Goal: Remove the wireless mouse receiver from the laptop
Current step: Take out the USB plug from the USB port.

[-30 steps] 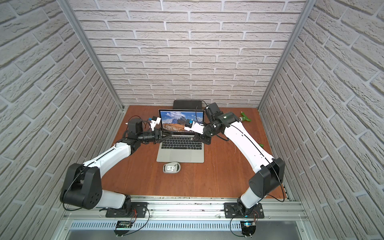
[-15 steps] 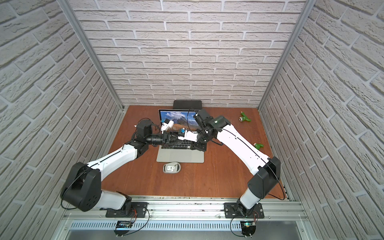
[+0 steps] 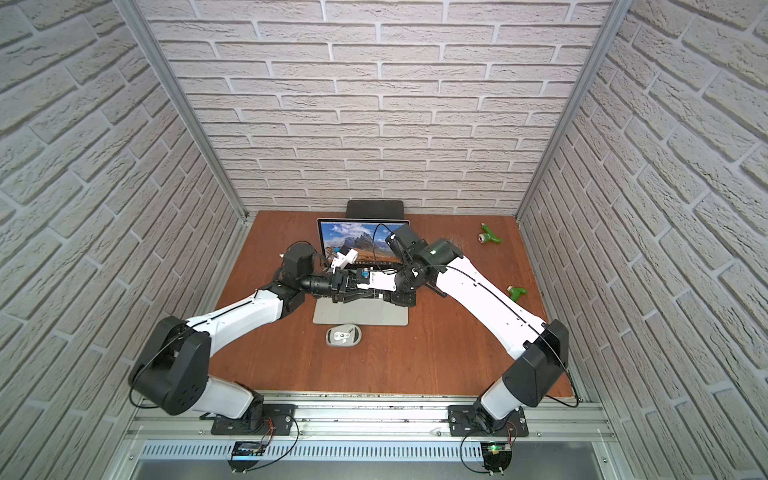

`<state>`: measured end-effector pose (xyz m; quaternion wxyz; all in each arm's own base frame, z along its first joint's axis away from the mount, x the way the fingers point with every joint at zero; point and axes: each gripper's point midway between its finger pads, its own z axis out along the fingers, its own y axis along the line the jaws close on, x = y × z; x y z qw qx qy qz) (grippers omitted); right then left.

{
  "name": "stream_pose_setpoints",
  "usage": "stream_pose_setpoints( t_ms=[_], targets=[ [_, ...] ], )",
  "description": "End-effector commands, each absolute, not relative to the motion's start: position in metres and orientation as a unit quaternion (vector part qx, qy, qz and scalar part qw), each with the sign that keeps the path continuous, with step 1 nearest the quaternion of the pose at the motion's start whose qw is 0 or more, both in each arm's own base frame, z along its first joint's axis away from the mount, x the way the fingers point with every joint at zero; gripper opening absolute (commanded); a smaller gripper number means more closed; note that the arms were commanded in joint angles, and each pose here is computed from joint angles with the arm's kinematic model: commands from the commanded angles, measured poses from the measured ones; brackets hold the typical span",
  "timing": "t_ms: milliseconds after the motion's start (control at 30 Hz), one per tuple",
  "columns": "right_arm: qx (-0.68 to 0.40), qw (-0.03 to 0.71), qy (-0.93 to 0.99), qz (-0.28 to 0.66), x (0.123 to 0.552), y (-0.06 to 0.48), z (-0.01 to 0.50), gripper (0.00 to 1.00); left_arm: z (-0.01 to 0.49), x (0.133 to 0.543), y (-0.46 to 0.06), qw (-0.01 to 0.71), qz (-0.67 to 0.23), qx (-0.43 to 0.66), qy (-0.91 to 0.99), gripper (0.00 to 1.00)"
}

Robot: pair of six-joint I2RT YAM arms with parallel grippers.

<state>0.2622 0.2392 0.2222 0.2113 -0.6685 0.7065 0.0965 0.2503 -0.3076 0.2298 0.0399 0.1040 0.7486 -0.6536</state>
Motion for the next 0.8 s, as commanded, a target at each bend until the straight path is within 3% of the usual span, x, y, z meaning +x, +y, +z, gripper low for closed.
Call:
stream_pose_setpoints(
  t_ms=[0, 467, 767],
  targets=[
    [-0.681, 0.245, 0.683, 0.097, 0.263, 0.247, 0.235, 0.03, 0.238, 0.246, -0.314, 0.044, -0.663, 0.132, 0.735, 0.4],
    [-0.678, 0.23, 0.693, 0.083, 0.272, 0.248, 0.226, 0.03, 0.237, 0.244, -0.319, 0.046, -0.662, 0.139, 0.735, 0.3],
    [-0.676, 0.226, 0.696, 0.081, 0.276, 0.252, 0.221, 0.03, 0.236, 0.244, -0.325, 0.043, -0.662, 0.142, 0.734, 0.29]
  ],
)
